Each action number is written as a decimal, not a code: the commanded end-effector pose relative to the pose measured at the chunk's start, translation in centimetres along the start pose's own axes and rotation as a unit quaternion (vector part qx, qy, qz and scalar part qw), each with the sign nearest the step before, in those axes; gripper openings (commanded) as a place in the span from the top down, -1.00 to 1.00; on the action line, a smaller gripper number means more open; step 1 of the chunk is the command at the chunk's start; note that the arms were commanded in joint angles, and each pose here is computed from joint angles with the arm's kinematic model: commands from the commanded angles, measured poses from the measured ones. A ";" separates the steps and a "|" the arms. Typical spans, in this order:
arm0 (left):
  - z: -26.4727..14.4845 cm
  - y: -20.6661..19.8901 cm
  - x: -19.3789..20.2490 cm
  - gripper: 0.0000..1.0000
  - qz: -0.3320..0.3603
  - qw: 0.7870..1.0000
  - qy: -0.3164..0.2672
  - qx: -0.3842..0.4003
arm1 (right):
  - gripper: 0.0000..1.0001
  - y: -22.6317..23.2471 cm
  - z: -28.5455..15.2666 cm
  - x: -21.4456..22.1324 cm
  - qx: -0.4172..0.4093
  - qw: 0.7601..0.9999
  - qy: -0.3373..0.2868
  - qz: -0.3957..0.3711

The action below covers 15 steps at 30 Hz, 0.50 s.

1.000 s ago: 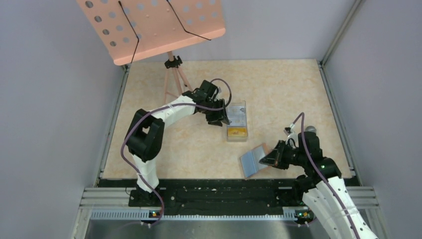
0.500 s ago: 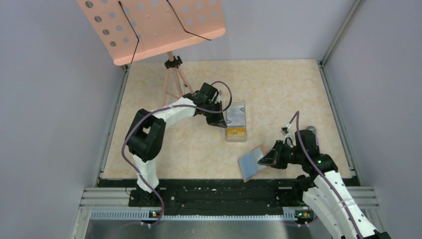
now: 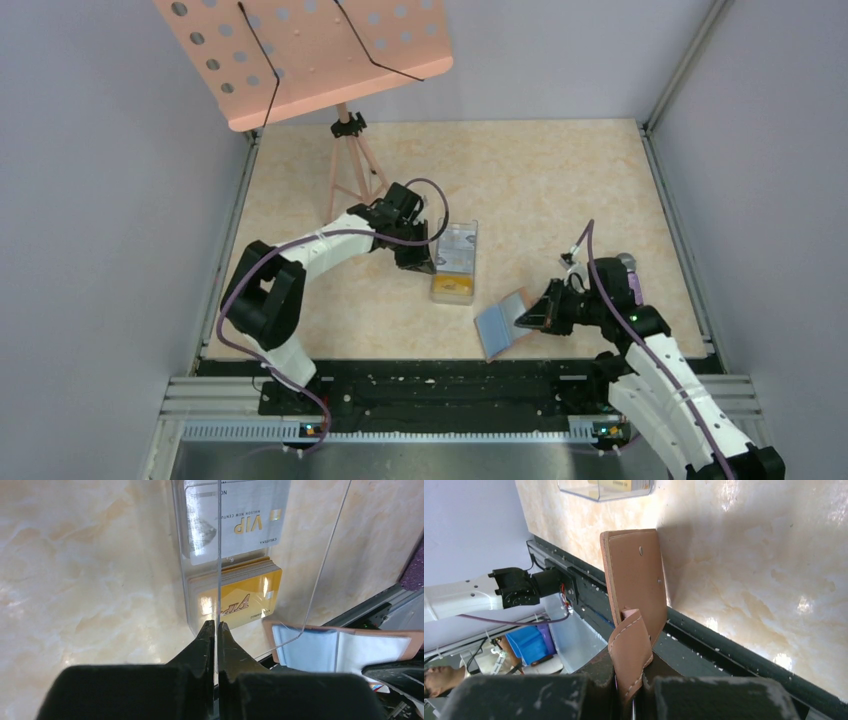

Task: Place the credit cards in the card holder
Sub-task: Move the storage box to the center of the board.

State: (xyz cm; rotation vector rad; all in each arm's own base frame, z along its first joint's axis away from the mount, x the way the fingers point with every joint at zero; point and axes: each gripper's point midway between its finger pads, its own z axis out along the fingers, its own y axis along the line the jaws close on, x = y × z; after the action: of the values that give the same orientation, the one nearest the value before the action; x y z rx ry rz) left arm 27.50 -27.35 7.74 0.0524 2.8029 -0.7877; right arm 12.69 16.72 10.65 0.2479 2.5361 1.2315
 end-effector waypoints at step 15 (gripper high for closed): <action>-6.7 10.4 3.3 1.00 -0.081 0.991 -0.031 -0.101 | 1.00 0.4 3.5 -5.4 -0.039 0.996 -0.075 0.020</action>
State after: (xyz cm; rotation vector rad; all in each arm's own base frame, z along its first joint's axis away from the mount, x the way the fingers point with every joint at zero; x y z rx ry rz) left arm 25.00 -17.83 7.52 -0.1941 2.8239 -0.5902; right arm 16.69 17.99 9.29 0.3786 2.4270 1.3070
